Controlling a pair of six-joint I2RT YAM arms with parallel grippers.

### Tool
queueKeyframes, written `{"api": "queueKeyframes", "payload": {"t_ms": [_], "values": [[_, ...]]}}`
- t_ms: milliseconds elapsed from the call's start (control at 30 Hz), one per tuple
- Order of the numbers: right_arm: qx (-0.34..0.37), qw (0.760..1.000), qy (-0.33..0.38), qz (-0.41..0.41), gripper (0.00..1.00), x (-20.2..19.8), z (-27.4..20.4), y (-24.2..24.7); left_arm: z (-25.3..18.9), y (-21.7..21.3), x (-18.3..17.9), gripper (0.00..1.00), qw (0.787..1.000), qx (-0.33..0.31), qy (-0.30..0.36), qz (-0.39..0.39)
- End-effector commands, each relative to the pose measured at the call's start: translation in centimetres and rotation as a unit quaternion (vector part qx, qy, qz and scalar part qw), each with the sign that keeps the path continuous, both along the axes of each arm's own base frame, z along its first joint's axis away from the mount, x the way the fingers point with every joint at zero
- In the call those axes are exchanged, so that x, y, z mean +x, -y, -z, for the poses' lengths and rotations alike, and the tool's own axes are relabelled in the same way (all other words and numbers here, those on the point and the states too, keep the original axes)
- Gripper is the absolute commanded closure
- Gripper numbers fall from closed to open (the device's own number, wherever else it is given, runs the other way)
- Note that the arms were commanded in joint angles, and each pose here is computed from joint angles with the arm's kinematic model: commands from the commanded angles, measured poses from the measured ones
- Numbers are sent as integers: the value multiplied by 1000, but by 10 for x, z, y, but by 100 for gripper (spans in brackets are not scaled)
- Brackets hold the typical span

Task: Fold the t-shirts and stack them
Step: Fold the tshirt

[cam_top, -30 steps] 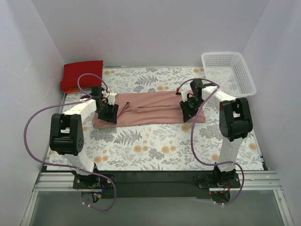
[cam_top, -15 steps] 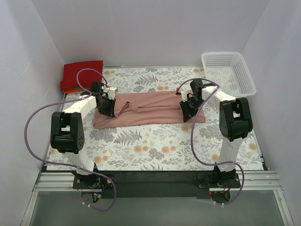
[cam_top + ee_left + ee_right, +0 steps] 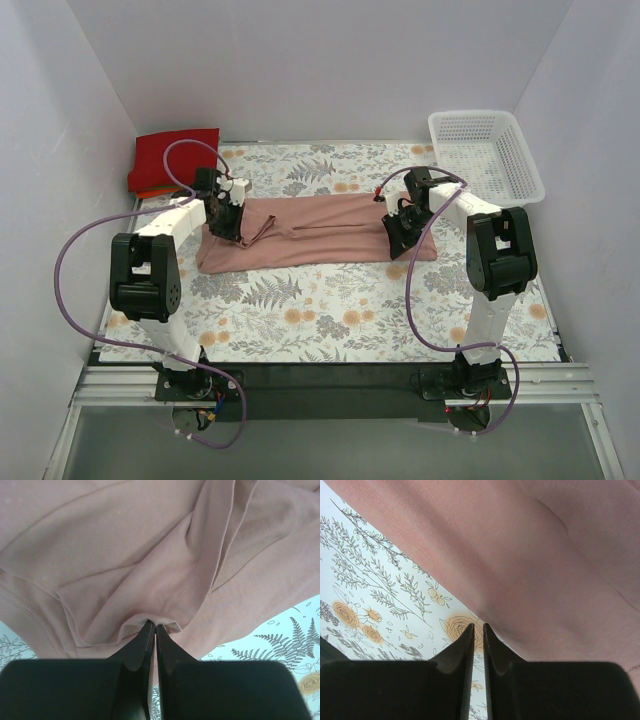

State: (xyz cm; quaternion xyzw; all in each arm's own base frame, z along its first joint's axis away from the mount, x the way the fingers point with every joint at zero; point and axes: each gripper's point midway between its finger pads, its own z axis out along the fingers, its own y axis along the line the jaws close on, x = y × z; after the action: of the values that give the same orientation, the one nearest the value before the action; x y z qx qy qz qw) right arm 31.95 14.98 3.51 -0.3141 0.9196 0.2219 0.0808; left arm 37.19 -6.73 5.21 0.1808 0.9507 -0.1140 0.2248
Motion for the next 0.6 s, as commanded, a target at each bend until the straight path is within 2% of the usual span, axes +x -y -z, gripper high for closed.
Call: {"api": "queueKeyframes", "payload": {"t_ms": [0,100,367,567], "values": [[5,1000,12,0,82,5,-8,0,-27,-2,25,100,998,7,56,3],[4,1000,11,0,82,4,-8,-1,-32,-5,38,100,997,12,71,-2],[4,1000,11,1,83,5,-8,0,-53,-22,102,100,989,24,140,-35],[-1,1000,11,-2,83,2,-7,2,-46,-32,127,100,987,34,149,-52]]}}
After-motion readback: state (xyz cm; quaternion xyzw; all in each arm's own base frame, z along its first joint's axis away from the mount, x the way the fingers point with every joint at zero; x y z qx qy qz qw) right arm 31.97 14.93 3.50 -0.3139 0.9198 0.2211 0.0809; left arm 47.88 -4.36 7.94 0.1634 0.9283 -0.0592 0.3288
